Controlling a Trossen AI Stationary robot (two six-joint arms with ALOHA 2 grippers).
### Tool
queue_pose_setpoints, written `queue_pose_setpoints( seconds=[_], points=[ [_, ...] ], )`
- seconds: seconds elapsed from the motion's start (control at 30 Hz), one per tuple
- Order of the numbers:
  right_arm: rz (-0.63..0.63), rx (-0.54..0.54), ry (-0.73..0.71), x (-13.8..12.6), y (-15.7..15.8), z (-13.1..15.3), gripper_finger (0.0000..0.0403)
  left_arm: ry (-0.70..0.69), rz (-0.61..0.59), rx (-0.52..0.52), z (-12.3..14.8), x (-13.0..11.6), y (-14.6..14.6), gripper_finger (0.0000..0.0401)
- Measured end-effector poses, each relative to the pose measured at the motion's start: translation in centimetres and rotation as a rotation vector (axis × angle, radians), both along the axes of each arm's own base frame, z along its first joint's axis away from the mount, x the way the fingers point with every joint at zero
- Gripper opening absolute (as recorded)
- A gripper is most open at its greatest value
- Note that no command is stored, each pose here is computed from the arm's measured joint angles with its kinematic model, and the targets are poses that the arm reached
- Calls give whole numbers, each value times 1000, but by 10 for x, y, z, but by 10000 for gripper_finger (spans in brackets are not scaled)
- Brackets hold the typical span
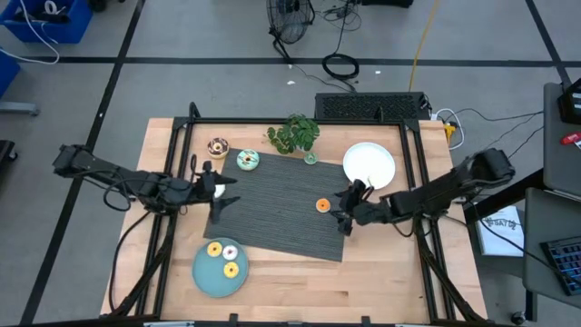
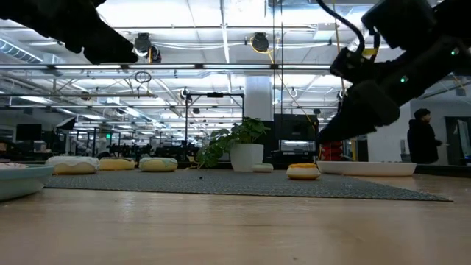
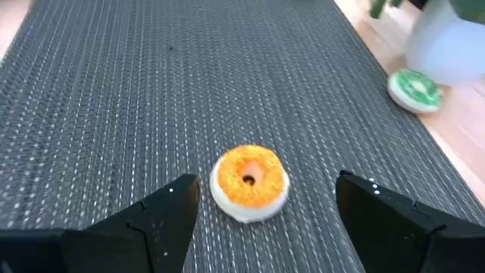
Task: Pick & Place donuts
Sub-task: Put the small orange donut on the blue plate
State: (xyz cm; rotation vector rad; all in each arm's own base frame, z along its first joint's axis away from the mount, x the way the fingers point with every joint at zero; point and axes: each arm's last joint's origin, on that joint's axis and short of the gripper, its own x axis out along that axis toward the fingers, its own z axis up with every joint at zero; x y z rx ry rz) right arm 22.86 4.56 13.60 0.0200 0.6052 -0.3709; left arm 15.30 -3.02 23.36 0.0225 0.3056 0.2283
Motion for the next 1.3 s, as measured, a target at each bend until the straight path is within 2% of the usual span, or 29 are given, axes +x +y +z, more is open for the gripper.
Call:
queue_pose_setpoints(
  seconds=[0.27, 0.4, 0.57, 0.87, 1.03, 1.3],
  points=[
    [18, -46, 27, 13, -1, -24, 288, -47, 2, -12, 4, 2, 0, 253],
    [-12, -32, 53, 14, -6, -33, 288, -56, 1, -15, 5, 2, 0, 253],
    [-9, 34, 70, 18, -12, -43, 288, -62, 2, -16, 5, 3, 0, 253],
    [-7, 54, 41, 23, -15, -47, 285, -69, 2, -19, 6, 3, 0, 253],
    [-2, 55, 26, 24, -15, -46, 260, -69, 2, -19, 6, 3, 0, 253],
    [-2, 55, 23, 24, -15, -46, 188, -68, 2, -19, 6, 3, 0, 253]
  ],
)
